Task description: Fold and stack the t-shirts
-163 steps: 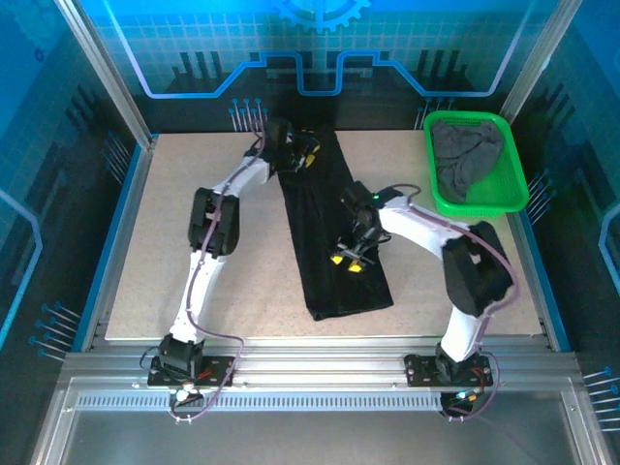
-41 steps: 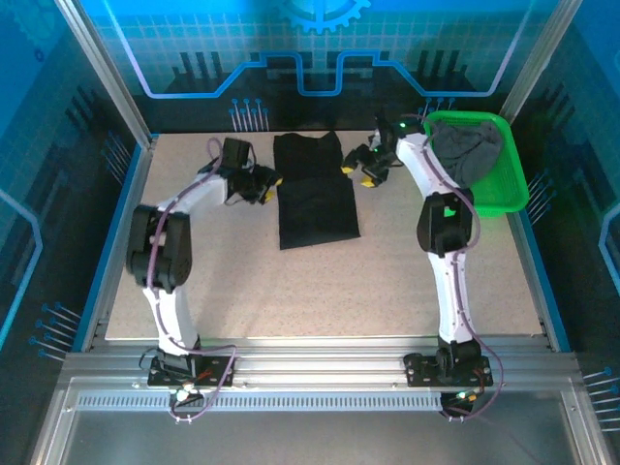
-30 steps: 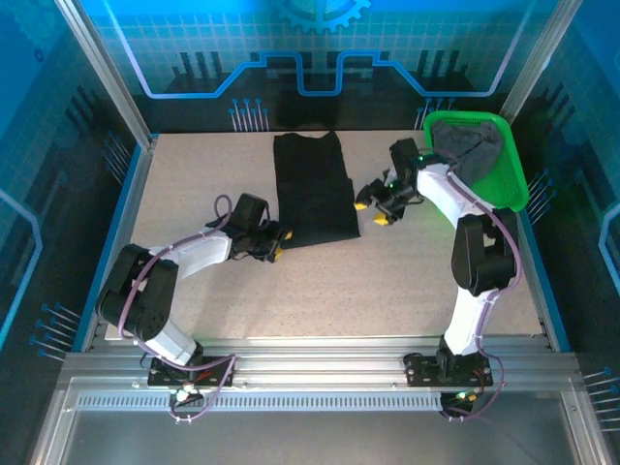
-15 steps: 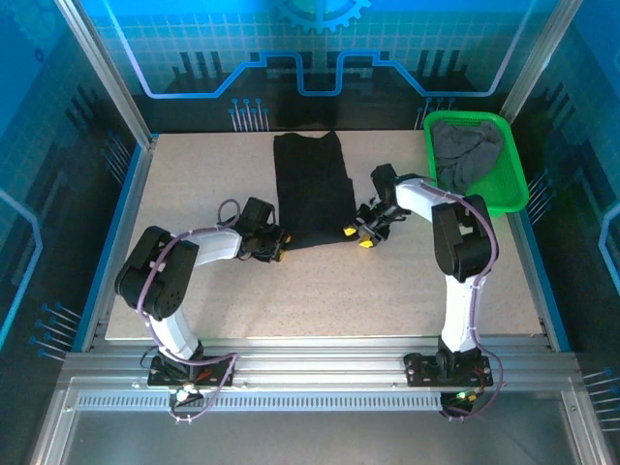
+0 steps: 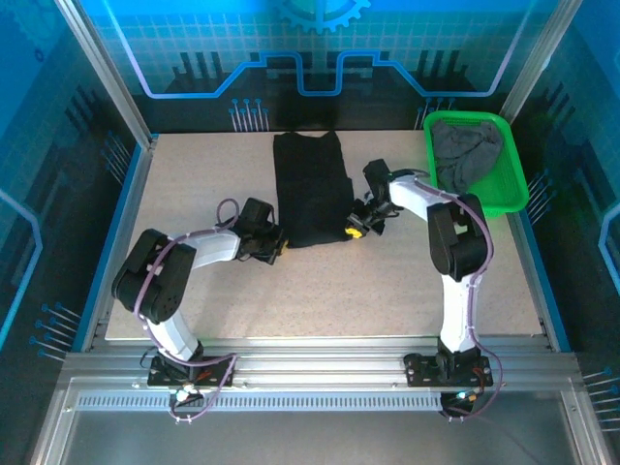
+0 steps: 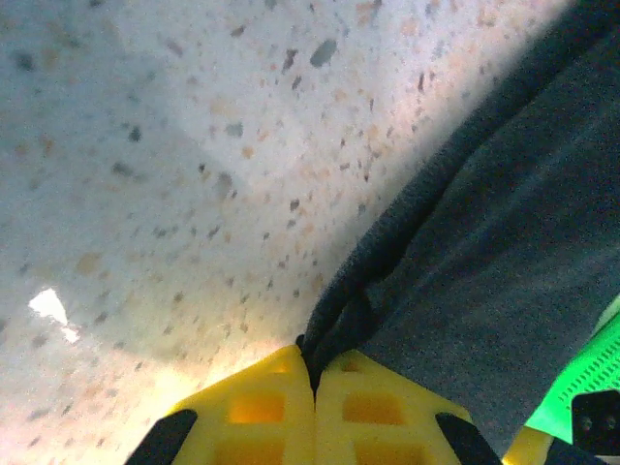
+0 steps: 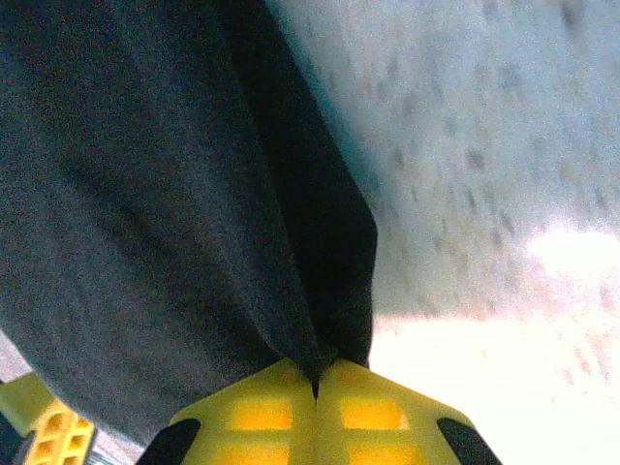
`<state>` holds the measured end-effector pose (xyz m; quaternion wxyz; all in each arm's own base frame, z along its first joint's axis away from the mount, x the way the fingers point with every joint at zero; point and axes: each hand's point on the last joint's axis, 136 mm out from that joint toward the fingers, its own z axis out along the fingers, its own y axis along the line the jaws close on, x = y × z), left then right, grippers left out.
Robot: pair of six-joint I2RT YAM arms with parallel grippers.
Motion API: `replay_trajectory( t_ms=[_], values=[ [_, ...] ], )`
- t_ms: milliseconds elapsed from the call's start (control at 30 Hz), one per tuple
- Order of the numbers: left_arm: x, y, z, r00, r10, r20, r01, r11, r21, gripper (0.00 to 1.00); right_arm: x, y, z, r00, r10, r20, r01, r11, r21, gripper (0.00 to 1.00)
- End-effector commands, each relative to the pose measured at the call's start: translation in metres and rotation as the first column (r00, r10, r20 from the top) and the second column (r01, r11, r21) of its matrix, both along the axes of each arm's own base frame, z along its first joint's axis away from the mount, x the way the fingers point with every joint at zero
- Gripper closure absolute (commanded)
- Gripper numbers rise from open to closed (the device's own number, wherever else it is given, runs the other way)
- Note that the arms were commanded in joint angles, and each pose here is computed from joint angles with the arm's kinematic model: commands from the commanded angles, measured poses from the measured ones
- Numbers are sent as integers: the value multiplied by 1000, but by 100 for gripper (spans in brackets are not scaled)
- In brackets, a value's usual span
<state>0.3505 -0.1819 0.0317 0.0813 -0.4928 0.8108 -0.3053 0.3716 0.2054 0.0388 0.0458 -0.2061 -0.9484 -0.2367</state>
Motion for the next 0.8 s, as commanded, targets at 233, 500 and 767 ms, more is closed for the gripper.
replay_trajectory(
  t_ms=[233,500,767],
  values=[
    [-105,15,4,983,-171,-70,170,985,-18,100,-101,2,22,997,75,-13,-75,997,-23,100],
    [-165,-14,44,940,-337,62,342,933,-109,100,-178,9,47,987,156,-28,-156,988,-12,100],
    [-141,-5,138,893,-308,328,321,947,14,100,-167,0,116,988,111,104,-109,994,-22,100]
  ],
)
